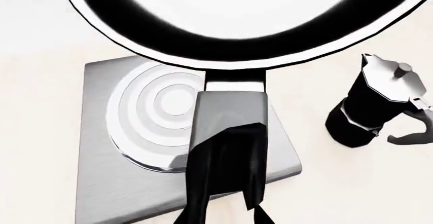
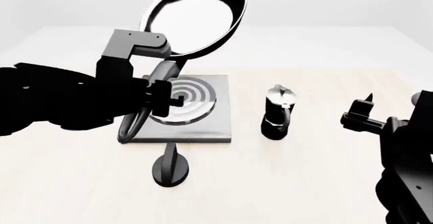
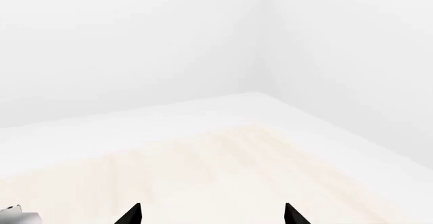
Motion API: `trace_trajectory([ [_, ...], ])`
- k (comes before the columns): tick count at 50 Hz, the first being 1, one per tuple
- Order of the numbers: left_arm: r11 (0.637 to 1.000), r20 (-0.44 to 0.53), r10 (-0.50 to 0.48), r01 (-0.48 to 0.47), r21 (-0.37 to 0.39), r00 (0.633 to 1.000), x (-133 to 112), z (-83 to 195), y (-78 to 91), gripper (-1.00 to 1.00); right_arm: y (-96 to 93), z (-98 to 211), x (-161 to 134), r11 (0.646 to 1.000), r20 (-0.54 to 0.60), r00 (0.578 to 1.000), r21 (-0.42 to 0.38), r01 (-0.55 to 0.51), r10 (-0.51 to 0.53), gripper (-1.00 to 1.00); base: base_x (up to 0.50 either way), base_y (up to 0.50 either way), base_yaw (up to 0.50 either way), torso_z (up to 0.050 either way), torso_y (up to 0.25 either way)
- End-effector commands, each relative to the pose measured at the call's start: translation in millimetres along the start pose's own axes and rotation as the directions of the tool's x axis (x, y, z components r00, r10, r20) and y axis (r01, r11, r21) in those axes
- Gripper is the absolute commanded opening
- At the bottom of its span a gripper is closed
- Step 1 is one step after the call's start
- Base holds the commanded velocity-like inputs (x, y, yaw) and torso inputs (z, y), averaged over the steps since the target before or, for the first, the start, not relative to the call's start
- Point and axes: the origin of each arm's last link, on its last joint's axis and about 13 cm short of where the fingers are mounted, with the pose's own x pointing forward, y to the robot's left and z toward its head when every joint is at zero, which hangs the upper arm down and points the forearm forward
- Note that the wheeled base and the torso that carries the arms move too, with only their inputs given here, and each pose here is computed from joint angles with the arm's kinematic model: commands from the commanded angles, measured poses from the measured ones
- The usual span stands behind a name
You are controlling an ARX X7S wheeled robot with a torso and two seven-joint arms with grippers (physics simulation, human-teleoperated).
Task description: Turn on the stove and put the frying pan on it.
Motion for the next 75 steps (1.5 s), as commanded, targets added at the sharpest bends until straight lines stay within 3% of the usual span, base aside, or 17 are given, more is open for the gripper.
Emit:
trace_trajectory([
  [1,1.000,0.037,0.000,-0.001,0.003,0.999,6,3,5.1,-1.00,-0.2,-3,0,1.000,-0.005,1.000,0.005,-0.003,0.003,1.00,0.00,0.00,0.00,0.000,0.000],
  [12,0.999,-0.014,0.044,-0.044,0.003,0.999,1,1,10.6,-1.00,0.1,-3,0,1.000,-0.007,1.000,0.005,-0.004,0.004,1.00,0.00,0.00,0.00,0.000,-0.044],
  [21,0.995,0.018,0.102,-0.102,-0.002,0.995,-15,6,17.4,-1.00,-1.0,-4,0,1.000,-0.007,1.000,0.007,-0.003,0.003,1.00,0.00,0.00,0.00,0.000,-0.113],
  [26,0.989,0.005,0.147,-0.147,-0.001,0.989,-26,4,24.1,-1.00,-1.0,-5,1,1.000,-0.010,1.000,0.006,-0.002,0.002,1.00,0.00,0.00,0.00,0.000,0.000],
  [33,0.959,-0.082,0.284,-0.284,0.014,0.955,-44,-3,37.9,-1.00,-2.1,-7,0,1.000,-0.014,1.000,0.006,0.001,-0.001,1.00,0.00,0.00,0.00,0.000,0.002],
  [46,0.962,-0.113,0.270,-0.264,0.071,0.956,-47,-1,37.1,-1.00,-1.3,-6,1,1.000,-0.013,1.000,0.007,0.001,-0.001,1.00,0.00,0.00,0.00,0.000,-0.130],
  [55,0.955,-0.128,0.259,-0.234,0.182,0.957,-52,11,30.6,-1.00,0.4,-6,2,1.000,-0.015,1.000,0.006,-0.004,0.004,1.00,0.00,0.00,0.00,0.000,0.002],
  [64,0.956,-0.144,0.204,-0.166,0.243,0.968,-58,23,25.5,-1.00,0.6,-6,1,1.000,-0.014,1.000,0.005,-0.008,0.008,1.00,0.00,0.00,0.00,0.000,0.001],
  [75,0.964,-0.123,0.139,-0.106,0.245,0.983,-48,26,22.2,-1.00,0.2,-6,1,1.000,-0.014,1.000,0.004,-0.009,0.009,1.00,0.00,0.00,0.00,0.000,0.002],
])
